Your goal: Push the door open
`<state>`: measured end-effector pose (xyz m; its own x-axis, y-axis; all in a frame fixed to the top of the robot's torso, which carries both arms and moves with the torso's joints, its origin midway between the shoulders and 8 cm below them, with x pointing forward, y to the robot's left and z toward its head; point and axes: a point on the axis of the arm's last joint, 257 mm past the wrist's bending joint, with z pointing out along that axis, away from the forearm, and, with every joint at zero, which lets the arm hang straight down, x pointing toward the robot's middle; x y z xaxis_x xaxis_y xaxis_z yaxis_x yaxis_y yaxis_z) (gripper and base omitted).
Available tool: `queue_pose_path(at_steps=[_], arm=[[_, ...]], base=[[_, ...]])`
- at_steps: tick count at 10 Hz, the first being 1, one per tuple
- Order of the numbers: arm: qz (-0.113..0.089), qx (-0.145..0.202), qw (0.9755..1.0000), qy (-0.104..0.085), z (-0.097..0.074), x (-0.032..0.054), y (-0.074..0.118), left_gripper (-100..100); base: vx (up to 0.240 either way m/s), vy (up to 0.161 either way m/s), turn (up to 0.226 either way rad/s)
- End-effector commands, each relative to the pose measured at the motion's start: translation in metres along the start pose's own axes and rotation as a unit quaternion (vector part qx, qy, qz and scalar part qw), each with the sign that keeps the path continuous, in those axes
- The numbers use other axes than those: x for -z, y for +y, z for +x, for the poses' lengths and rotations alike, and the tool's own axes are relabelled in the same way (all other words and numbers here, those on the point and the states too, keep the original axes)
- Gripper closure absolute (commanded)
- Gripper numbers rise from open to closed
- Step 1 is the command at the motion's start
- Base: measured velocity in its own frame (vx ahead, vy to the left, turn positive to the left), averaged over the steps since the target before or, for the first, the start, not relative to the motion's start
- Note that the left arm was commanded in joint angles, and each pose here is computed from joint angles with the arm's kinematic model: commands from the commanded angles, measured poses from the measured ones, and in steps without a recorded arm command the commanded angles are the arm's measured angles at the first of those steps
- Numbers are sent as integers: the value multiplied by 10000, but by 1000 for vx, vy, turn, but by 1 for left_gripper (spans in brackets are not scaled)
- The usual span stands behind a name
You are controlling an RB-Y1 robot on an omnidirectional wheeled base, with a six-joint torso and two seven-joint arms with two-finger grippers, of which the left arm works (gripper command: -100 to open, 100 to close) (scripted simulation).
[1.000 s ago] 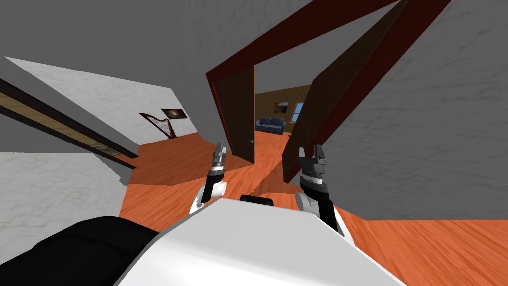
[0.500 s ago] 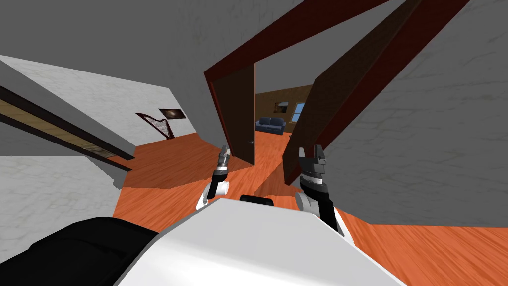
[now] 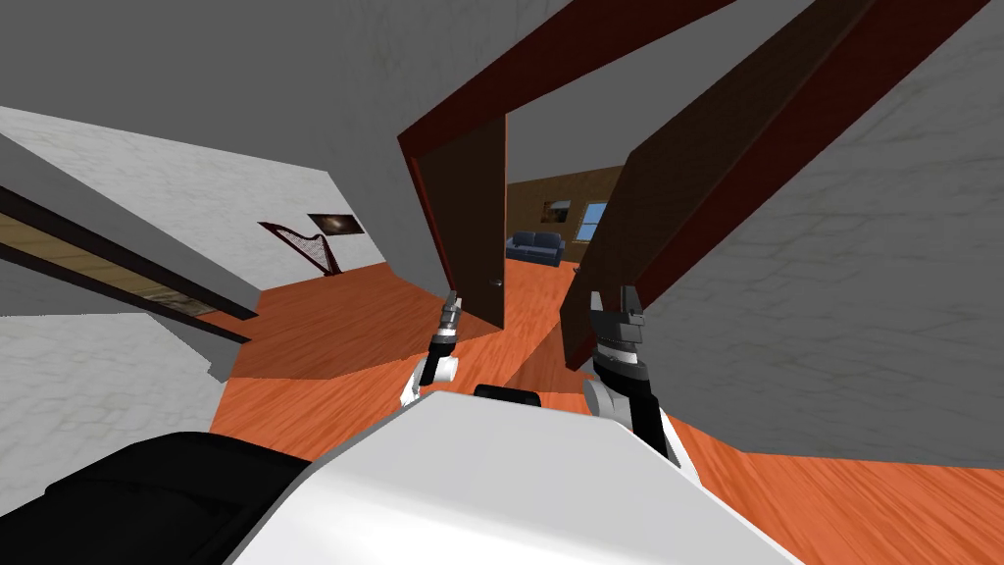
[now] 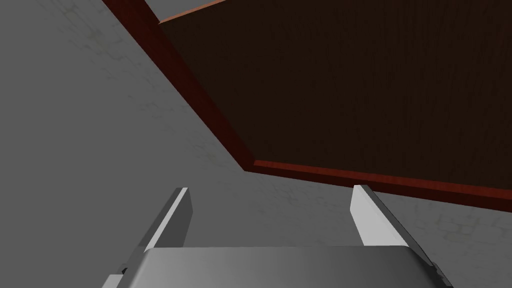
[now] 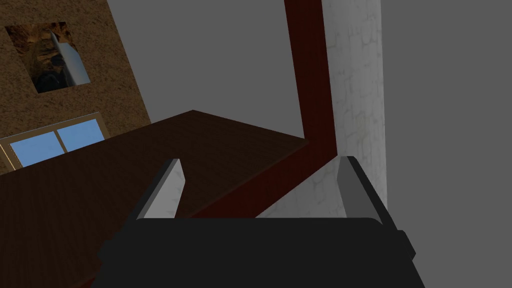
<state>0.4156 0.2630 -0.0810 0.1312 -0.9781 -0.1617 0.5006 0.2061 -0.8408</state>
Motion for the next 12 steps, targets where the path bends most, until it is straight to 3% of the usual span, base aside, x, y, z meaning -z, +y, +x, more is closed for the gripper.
queue_pose_path(at_steps=[1,7,12], arm=[[-85,61,9999,69,62,20,124,-100],[-356,278,9985,312,318,65,526,-100],[-650,491,9951,563,595,144,926,-100]], base=[[49,30,-8],[67,41,-14],[73,43,-13]])
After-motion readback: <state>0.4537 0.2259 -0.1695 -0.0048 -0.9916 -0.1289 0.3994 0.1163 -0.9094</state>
